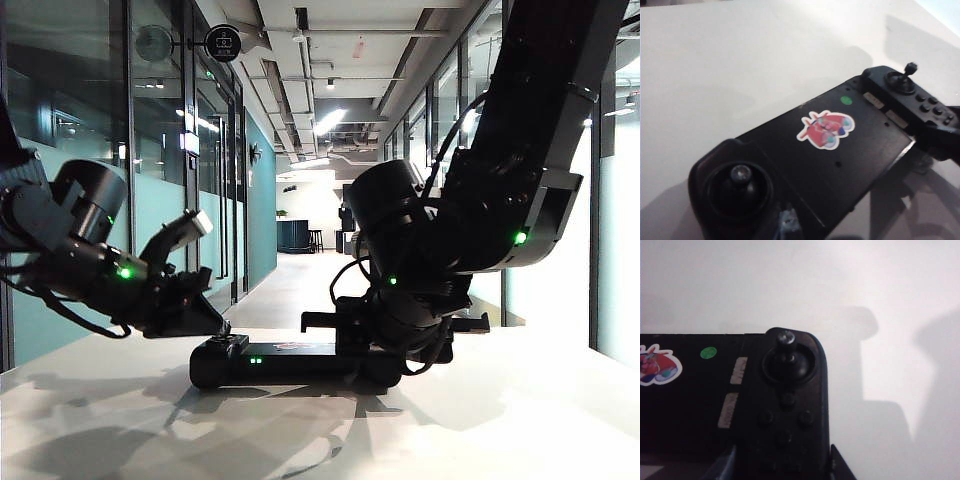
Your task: Push the left joystick on the remote control sitting on the white table forward to make the robot dog walk in a straight line until it approaches the door.
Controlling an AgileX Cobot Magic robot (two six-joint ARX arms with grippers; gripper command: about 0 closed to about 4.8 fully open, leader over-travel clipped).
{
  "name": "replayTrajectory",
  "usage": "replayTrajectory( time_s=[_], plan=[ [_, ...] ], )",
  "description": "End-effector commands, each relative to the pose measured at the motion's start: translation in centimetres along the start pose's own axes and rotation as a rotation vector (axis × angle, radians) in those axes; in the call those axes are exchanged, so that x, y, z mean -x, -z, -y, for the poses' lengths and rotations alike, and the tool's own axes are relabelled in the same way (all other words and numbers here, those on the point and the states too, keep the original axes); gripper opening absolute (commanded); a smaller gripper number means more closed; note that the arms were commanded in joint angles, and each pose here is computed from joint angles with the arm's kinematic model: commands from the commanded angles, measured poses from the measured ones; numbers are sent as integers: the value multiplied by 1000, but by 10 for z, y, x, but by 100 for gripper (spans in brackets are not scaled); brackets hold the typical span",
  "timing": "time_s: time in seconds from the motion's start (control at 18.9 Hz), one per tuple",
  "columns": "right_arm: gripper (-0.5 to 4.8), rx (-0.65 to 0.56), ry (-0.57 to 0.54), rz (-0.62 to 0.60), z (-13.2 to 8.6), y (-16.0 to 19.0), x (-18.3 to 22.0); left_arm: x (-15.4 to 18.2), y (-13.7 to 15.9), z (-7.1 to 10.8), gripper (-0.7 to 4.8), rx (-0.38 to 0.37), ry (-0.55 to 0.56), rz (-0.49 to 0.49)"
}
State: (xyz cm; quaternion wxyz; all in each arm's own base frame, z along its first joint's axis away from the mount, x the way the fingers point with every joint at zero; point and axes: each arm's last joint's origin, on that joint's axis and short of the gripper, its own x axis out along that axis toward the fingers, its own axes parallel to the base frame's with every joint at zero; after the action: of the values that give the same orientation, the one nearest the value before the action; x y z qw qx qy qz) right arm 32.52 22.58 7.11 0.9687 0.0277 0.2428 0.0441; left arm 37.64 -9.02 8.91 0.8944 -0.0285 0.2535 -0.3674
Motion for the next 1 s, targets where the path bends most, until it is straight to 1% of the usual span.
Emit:
replayTrajectory(
  time_s=[0.05,0.37,0.58,0.69,0.79,0.9,1.0],
  plan=[
    [165,3,9,9,-1,-2,1,-9,-6,-5,-6,-14,18,17],
    [165,4,3,7,-3,-1,2,-20,-21,-13,-6,-18,8,21],
    [165,4,2,7,-3,-1,2,-20,-21,-14,-6,-17,-19,20],
    [165,5,3,7,-3,-1,2,-20,-21,-14,-6,-16,-7,18],
    [165,4,3,7,-3,-1,2,-20,-19,-11,-6,-10,82,9],
    [165,4,3,7,-3,-1,2,-20,-18,-11,-6,-13,87,-5],
    [165,4,3,7,-2,-1,2,-20,-17,-11,-6,-19,65,-12]
  ],
)
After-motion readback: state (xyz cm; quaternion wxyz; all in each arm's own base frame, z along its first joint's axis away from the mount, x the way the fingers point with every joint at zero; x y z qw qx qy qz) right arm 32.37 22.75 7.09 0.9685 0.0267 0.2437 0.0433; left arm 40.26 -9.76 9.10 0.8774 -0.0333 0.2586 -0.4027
